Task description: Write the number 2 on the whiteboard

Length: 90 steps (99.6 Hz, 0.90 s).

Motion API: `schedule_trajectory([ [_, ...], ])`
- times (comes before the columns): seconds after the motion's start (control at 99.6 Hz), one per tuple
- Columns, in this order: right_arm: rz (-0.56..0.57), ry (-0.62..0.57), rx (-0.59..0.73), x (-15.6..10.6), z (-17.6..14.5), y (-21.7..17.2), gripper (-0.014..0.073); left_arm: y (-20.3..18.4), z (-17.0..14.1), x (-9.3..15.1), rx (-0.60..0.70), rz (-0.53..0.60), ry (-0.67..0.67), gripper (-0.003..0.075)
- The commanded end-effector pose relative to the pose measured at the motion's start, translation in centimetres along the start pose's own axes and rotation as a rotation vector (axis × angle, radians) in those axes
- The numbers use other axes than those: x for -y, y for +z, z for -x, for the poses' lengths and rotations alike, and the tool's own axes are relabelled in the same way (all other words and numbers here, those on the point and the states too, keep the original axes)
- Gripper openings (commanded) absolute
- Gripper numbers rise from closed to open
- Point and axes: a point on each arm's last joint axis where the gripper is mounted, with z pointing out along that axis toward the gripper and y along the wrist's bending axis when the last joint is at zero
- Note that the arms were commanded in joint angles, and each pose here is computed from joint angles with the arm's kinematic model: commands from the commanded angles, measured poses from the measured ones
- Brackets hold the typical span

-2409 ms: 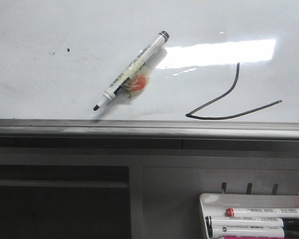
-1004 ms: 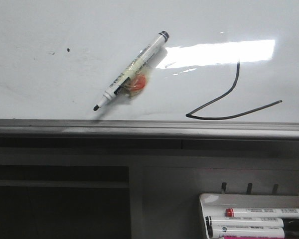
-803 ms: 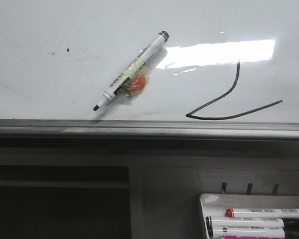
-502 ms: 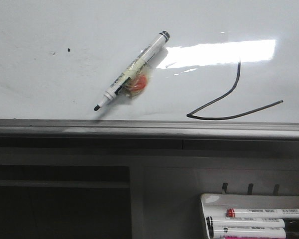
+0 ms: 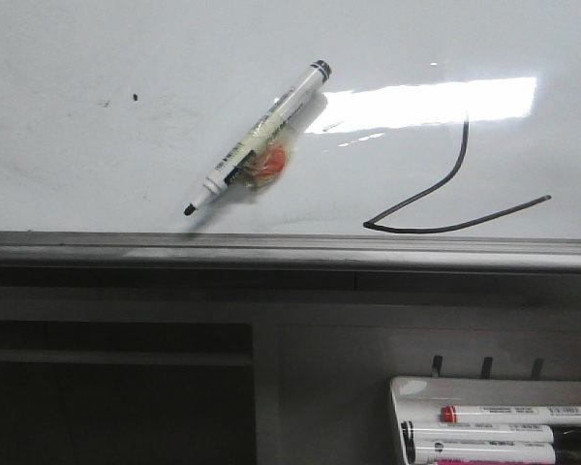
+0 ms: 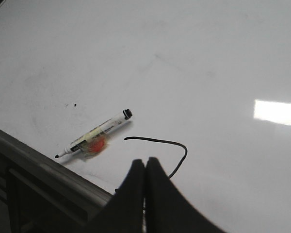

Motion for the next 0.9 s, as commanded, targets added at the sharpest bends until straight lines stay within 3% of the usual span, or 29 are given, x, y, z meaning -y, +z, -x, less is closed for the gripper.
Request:
schedule_trajectory([
  [0.0, -0.047, -0.003, 0.033, 0.48, 0.95, 0.06, -0.0072, 0.12, -0.34, -0.24, -0.007, 0.041, -0.022, -0.002],
  [0.261, -0.047, -0.003, 0.033, 0.48, 0.95, 0.06, -0.0072, -0.15, -1.0, -0.21, -0.06, 0.047, -0.09, -0.002],
  [0.893, -0.047, -0.003, 0.033, 0.47, 0.92, 0.06, -0.0072, -0.15, -1.0, -0.21, -0.06, 0.047, -0.09, -0.002],
])
